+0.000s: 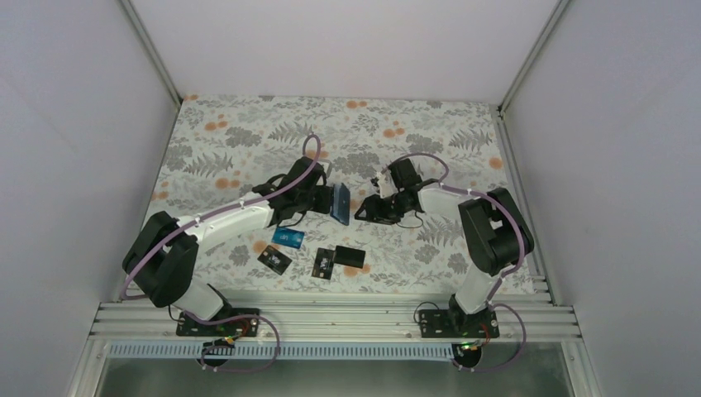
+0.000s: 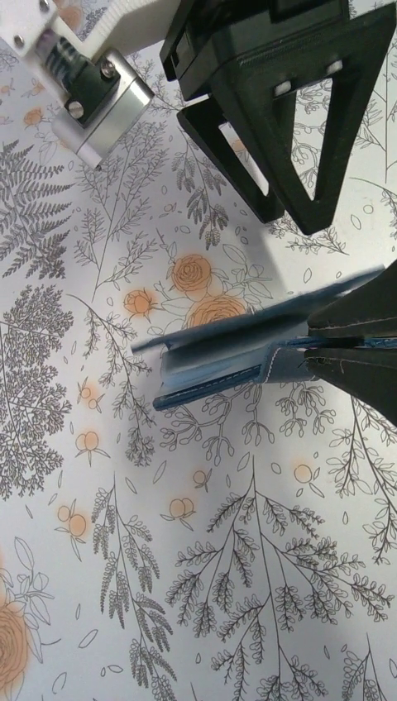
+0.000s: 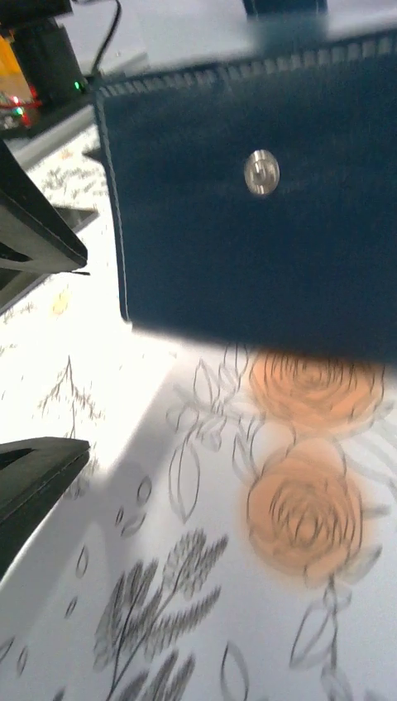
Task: Put the credit cards into the card holder
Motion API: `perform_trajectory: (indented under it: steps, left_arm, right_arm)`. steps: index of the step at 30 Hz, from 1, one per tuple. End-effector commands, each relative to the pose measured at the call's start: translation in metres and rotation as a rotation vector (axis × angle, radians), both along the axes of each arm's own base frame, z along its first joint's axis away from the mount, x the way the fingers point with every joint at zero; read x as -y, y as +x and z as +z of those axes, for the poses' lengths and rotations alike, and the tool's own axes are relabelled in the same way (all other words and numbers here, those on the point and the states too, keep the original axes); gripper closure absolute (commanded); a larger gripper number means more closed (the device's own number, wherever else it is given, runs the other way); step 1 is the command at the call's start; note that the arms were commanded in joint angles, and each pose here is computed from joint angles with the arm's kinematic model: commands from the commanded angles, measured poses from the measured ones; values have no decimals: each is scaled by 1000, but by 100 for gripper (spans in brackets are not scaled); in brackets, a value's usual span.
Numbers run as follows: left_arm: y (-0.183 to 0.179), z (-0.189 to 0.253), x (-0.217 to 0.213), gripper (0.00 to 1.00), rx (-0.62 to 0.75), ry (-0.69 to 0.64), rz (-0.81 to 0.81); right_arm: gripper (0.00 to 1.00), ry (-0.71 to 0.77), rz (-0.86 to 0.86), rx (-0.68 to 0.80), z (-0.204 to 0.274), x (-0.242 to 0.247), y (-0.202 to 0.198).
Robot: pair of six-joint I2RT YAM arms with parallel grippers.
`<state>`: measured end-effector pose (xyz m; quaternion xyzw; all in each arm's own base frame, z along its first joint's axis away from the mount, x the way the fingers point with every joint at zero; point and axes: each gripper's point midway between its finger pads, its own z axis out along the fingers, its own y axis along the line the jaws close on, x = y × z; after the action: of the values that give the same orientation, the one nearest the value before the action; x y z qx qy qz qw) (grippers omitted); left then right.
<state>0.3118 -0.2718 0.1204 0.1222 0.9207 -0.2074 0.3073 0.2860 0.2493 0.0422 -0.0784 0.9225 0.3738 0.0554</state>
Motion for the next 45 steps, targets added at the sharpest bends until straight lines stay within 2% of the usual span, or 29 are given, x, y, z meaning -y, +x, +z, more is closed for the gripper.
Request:
perform_trajectory:
  steps: [1, 12, 17, 31, 38, 45]
  left_arm:
    - [3, 2, 4, 98, 9, -34, 5]
    - [5, -2, 8, 98, 5, -27, -7]
    - [6, 2, 9, 98, 11, -29, -8]
    - [5, 18, 11, 98, 26, -46, -9]
    - [3, 21, 9, 98, 29, -41, -8]
    - [3, 24, 3, 98, 41, -19, 3]
  right_arm:
    - [47, -111, -16, 46, -2, 13, 0]
    - [44, -34, 19, 129, 51, -16, 16]
    - [39, -55, 12, 162, 69, -23, 25]
    - [39, -208, -2, 130, 46, -35, 33]
    - [46, -333, 10, 129, 27, -22, 41]
    - [63, -411, 6, 131, 14, -6, 36]
